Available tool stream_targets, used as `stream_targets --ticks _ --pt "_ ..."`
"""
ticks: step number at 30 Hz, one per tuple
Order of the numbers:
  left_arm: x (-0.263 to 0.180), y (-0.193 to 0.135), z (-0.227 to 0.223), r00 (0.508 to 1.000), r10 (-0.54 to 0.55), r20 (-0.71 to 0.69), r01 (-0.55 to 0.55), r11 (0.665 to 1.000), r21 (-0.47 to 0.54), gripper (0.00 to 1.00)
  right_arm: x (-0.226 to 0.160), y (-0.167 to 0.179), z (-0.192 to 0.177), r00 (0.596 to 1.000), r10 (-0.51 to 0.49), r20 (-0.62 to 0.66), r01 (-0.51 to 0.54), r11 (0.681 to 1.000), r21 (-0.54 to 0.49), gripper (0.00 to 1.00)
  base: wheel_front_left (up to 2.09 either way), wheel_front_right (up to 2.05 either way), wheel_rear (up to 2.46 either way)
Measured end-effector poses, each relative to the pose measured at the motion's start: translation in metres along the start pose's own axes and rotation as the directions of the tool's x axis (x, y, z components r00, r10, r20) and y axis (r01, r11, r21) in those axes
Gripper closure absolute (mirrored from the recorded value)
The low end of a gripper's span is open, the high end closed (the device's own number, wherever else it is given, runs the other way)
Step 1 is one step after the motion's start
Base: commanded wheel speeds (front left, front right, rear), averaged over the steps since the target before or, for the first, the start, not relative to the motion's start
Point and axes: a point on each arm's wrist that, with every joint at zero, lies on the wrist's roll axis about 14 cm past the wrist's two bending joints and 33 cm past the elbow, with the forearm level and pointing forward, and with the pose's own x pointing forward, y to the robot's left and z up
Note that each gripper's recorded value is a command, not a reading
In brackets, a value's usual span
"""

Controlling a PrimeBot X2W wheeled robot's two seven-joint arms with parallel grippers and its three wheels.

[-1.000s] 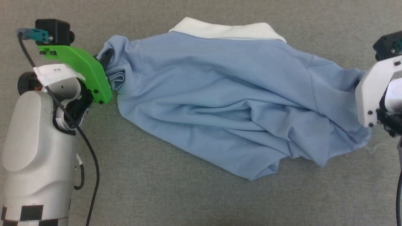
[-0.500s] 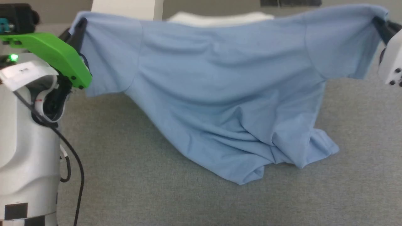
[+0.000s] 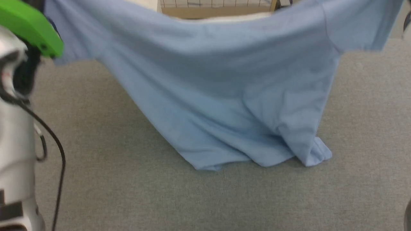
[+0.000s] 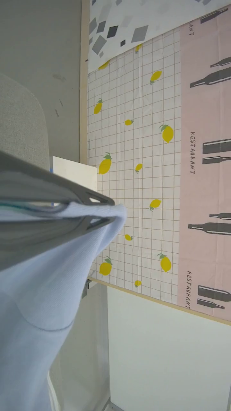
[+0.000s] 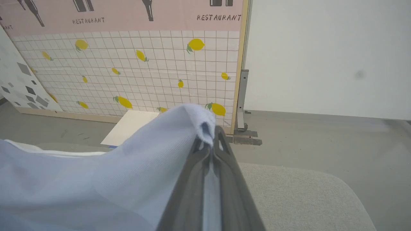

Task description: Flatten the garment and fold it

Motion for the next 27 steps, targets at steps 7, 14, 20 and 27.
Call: stream_targets --ticks 7,14,20,27 --pt "0.047 0.012 0.042 0.992 0.046 0.122 -0.06 0.991 0.117 1.0 0.046 0.009 0.042 0.997 -0.013 0.079 0.015 1.0 -0.023 1.0 0.0 0.0 0.0" --pt "0.093 0.019 0.069 0.964 0.062 0.258 -0.107 0.98 0.166 1.0 0.097 0.016 0.08 0.981 -0.038 0.191 0.043 0.999 -0.022 1.0 0.0 0.0 0.0" --pt "0.123 0.025 0.088 0.922 0.071 0.38 -0.151 0.971 0.185 1.0 0.13 0.018 0.103 0.951 -0.059 0.303 0.068 0.998 -0.018 1.0 0.0 0.0 0.0" --pt "0.159 0.037 0.057 0.909 0.084 0.408 -0.177 0.965 0.195 1.0 0.181 0.014 0.078 0.95 -0.072 0.305 0.079 0.997 -0.011 1.0 0.0 0.0 0.0"
